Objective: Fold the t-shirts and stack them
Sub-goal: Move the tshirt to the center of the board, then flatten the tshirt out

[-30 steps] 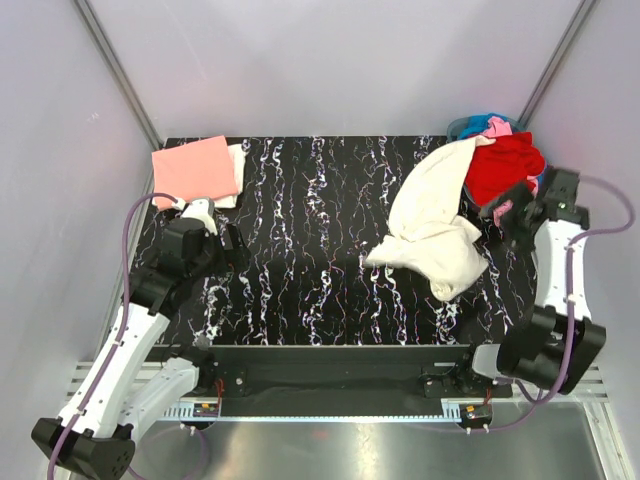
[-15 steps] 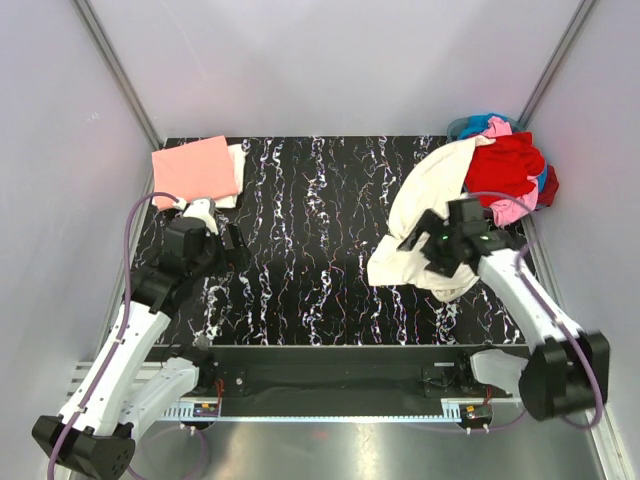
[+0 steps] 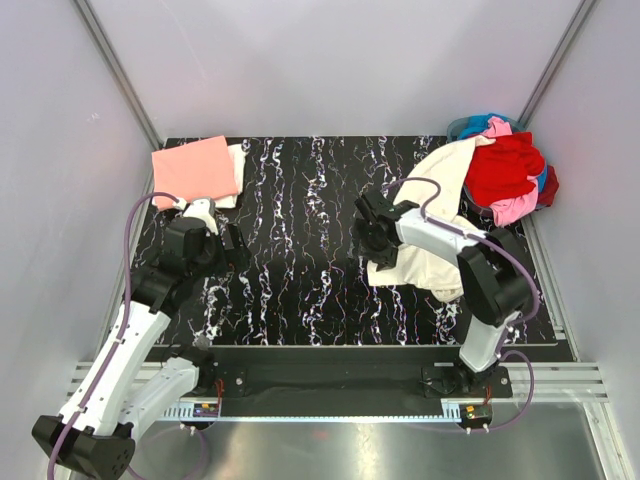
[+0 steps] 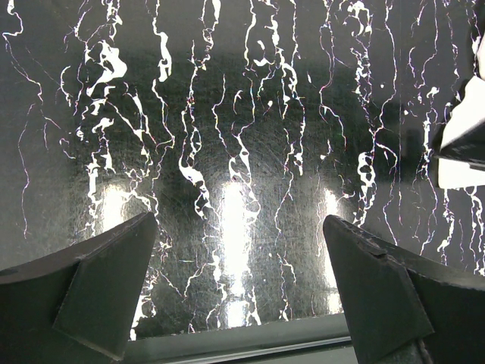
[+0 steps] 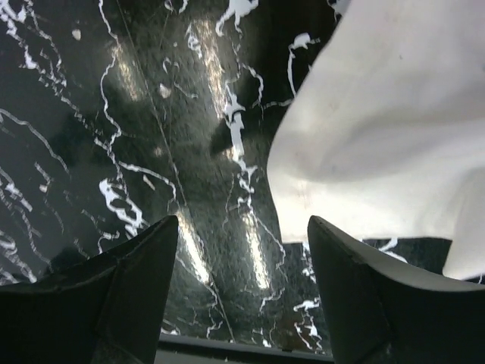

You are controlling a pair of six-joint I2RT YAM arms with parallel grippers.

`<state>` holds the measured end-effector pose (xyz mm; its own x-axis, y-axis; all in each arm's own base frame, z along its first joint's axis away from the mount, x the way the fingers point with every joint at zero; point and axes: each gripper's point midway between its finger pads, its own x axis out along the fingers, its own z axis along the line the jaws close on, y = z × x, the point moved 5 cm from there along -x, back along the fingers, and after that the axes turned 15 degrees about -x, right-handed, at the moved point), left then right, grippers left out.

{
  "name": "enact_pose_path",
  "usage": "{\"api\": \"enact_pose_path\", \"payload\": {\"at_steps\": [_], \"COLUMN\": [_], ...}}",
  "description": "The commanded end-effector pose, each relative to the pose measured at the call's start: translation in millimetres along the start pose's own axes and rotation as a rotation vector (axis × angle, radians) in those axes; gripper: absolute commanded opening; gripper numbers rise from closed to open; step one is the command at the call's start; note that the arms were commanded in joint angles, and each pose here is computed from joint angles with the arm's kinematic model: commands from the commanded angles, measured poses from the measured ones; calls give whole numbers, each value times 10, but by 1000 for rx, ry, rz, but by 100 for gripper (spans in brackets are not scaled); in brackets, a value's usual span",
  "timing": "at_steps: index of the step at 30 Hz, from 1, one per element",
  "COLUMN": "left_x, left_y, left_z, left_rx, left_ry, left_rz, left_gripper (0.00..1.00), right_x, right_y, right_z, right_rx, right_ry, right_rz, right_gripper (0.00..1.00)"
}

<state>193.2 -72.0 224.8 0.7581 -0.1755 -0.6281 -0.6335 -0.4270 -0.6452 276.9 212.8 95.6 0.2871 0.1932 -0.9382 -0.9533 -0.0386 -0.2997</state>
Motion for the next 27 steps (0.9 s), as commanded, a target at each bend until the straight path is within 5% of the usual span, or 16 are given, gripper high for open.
{"api": "enact_pose_path", "payload": {"at_steps": [1, 6, 13, 21, 24, 27], "left_x": [-9, -19, -28, -34, -41, -44], "left_y": [-75, -79, -86, -92, -90, -92], "left_z": [-35, -41, -44, -45, -45, -44], "left_rx": [-7, -7, -7, -7, -7, -7], "left_ry": [10, 14, 17, 19, 21, 21], "left_rz": [-40, -44, -47, -52, -52, -54], "left_gripper": [99, 99, 99, 99, 99, 99], "right_x": [103, 237, 287, 336, 363, 357], "right_y": [-50, 100, 147, 186, 191, 173], "right_z": [-6, -61, -83, -18, 18, 180], "right_rx": [-54, -72, -80, -163, -201, -221], "right_ry": [113, 168, 178, 229, 246, 169], "right_rz": [8, 58, 72, 107, 134, 144], "right_gripper": [76, 72, 35, 17, 1, 0]}}
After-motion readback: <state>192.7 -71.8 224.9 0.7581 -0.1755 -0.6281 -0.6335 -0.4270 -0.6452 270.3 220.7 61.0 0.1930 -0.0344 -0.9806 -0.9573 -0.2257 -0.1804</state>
